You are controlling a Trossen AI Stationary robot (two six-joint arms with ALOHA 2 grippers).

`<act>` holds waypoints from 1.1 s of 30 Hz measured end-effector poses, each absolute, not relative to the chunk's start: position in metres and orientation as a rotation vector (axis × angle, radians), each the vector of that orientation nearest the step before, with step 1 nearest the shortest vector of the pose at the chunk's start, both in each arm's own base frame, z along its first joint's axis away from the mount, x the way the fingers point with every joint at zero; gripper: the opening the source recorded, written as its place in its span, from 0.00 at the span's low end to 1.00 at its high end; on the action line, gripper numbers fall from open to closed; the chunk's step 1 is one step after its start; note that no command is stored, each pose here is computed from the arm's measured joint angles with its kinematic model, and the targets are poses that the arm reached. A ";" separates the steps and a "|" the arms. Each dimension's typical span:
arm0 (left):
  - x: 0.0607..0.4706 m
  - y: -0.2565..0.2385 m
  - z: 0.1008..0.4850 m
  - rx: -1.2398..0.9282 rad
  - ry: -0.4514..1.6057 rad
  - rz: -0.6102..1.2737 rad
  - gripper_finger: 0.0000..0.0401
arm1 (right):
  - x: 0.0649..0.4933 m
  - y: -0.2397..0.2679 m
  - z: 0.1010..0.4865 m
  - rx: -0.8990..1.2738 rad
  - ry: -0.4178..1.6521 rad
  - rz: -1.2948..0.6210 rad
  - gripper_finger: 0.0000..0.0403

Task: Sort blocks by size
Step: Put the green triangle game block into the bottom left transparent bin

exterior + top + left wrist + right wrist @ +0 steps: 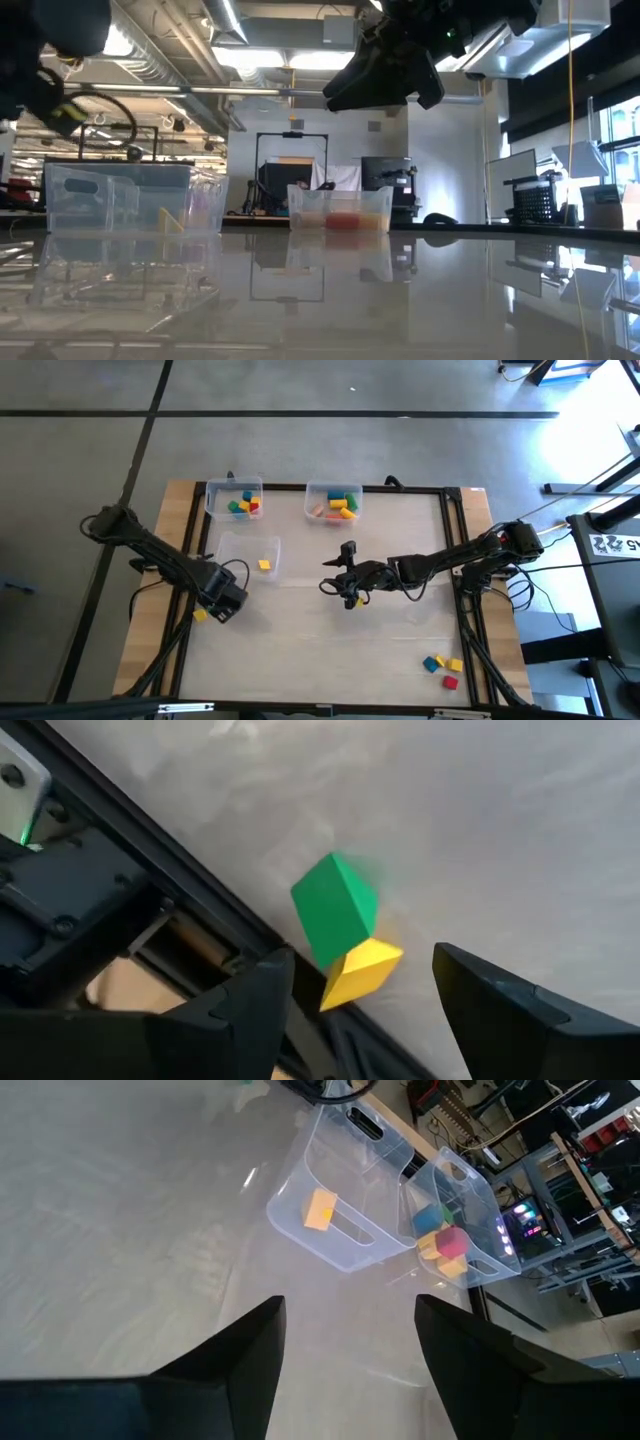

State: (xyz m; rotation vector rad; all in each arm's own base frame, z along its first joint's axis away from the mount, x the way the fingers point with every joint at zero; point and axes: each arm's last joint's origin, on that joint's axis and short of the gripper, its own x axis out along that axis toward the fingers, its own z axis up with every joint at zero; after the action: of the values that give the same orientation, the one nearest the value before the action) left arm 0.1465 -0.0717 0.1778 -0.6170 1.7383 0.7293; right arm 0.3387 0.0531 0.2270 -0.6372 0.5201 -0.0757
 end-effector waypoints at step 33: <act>0.188 -0.103 0.164 -0.393 1.716 0.424 0.59 | 0.339 0.053 0.227 -0.637 0.518 -0.076 0.56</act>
State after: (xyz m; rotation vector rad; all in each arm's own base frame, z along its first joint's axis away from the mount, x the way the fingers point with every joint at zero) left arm 0.1880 -0.1031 0.1641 -0.3932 1.7159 0.4242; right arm 0.3387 0.0533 0.2271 -0.6368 0.5185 -0.0755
